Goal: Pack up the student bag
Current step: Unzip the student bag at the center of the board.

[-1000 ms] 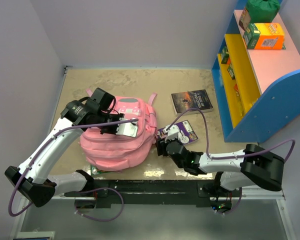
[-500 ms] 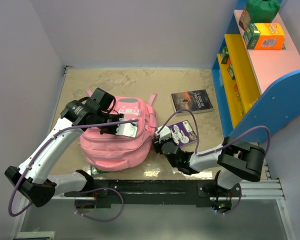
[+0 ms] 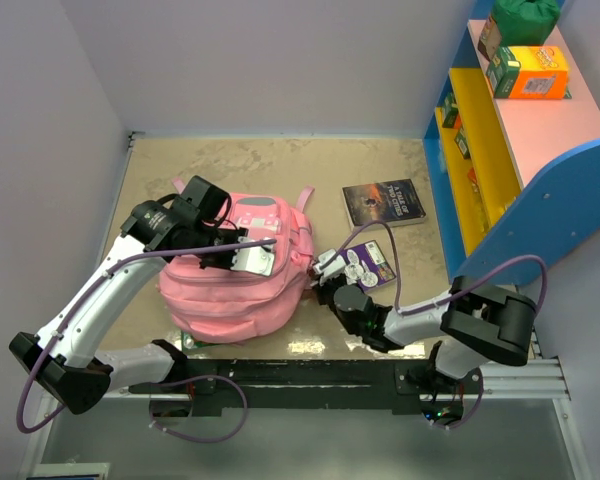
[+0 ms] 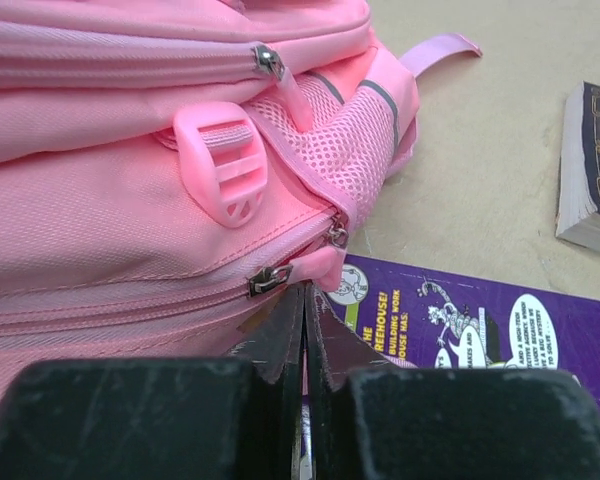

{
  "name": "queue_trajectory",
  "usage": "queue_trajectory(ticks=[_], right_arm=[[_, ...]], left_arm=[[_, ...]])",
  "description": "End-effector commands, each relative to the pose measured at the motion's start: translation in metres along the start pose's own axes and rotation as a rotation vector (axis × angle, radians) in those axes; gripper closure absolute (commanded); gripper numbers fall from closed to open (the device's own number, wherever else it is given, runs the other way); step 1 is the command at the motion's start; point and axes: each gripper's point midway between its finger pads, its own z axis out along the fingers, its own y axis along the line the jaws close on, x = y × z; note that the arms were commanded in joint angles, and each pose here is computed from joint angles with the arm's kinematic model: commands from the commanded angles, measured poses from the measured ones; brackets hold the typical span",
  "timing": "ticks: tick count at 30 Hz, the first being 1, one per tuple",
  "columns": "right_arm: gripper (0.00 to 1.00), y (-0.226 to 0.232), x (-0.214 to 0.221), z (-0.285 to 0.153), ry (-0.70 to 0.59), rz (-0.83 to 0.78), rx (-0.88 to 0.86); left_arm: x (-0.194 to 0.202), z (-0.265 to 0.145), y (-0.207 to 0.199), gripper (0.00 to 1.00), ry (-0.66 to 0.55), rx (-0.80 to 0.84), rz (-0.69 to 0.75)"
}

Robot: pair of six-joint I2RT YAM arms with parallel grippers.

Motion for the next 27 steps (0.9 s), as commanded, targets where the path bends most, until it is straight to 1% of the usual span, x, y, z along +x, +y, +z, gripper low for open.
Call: queue_trajectory(ticks=[1,8,12,13,14,17,21,22,24,27], right_arm=[[1.00,0.014,-0.021,-0.009,-0.058,0.039,-0.079],[1.00,0.019,-0.013,-0.020,-0.026,0.047,-0.098],[1.00,0.009,-0.004,-0.021,-0.003,0.053,-0.036],[0.93,0.006,-0.002,-0.021,-0.002,0.055,-0.024],[0.74,0.003,0.000,-0.021,-0.001,0.056,-0.005],[0.59,0.001,0.002,-0.015,0.000,0.047,0.037],[0.53,0.006,-0.008,-0.003,-0.031,0.003,0.053],[0.53,0.006,-0.003,0.001,-0.019,-0.020,0.063],[0.53,0.007,-0.007,0.007,-0.033,-0.031,0.079],[0.56,0.009,-0.009,0.011,-0.055,-0.035,0.082]], left_arm=[[-0.016,-0.018,0.030,1.00,-0.048,-0.135,0.027],[-0.015,-0.017,0.037,1.00,-0.043,-0.165,0.007],[-0.015,-0.018,0.034,1.00,-0.043,-0.152,0.015],[-0.015,-0.019,0.034,1.00,-0.041,-0.154,0.020],[-0.016,-0.020,0.034,1.00,-0.042,-0.155,0.022],[-0.018,-0.026,0.035,1.00,-0.039,-0.161,0.028],[-0.018,-0.028,0.032,1.00,-0.038,-0.151,0.028],[-0.017,-0.028,0.031,1.00,-0.037,-0.148,0.027],[-0.016,-0.029,0.030,1.00,-0.034,-0.149,0.026],[-0.016,-0.027,0.028,1.00,-0.038,-0.147,0.030]])
